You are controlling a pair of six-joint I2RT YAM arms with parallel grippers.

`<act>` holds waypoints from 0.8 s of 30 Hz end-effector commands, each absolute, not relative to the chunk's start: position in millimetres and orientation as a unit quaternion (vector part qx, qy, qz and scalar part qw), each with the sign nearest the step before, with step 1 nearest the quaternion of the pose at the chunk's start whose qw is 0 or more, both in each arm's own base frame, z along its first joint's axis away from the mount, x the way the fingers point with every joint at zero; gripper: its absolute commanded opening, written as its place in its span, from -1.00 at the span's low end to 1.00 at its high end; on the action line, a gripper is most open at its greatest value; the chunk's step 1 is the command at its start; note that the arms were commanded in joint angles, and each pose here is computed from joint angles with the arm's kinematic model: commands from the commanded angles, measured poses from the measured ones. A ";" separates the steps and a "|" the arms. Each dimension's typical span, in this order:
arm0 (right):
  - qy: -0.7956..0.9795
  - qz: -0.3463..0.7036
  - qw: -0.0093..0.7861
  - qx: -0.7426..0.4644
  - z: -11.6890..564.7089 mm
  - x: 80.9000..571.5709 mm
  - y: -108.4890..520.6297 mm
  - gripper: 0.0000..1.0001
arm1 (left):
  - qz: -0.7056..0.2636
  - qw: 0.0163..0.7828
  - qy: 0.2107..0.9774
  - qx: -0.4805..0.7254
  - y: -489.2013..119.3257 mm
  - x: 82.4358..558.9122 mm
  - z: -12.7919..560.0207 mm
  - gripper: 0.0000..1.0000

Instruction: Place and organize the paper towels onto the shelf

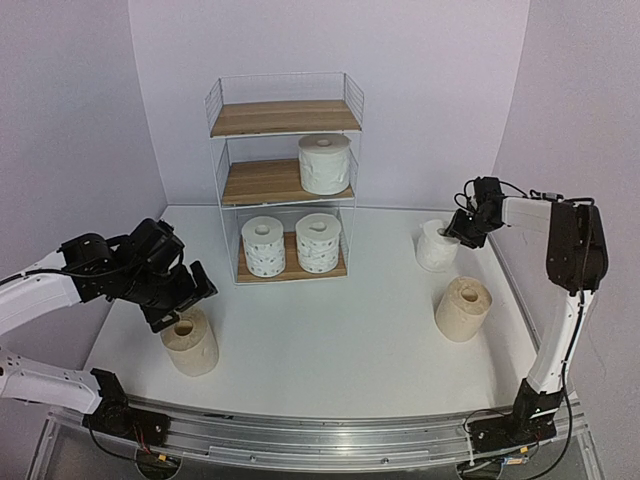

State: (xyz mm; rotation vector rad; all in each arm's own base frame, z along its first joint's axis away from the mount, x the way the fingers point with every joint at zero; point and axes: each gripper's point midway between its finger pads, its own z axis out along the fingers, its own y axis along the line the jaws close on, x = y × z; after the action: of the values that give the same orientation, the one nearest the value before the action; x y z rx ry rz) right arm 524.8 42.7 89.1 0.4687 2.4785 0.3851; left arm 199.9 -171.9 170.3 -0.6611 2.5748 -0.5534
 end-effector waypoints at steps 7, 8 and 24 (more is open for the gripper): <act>0.932 0.196 0.272 0.135 138.9 486.9 65.7 -0.76 | -0.295 0.276 0.912 -0.077 -231.9 229.3 213.8 0.99; 0.930 0.214 0.269 0.128 147.9 480.8 72.1 -0.76 | -0.310 0.286 0.906 -0.044 -242.2 231.1 219.1 0.99; 0.805 0.543 0.070 -0.228 257.8 262.7 278.9 -0.86 | -0.517 0.296 0.672 0.440 -392.5 150.6 282.0 0.99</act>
State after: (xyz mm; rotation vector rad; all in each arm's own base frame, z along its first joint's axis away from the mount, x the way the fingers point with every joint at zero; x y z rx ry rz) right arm 334.4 228.6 216.6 -0.3015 2.5563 1.3023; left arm 175.3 -367.1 223.8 0.8849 2.1618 -1.1749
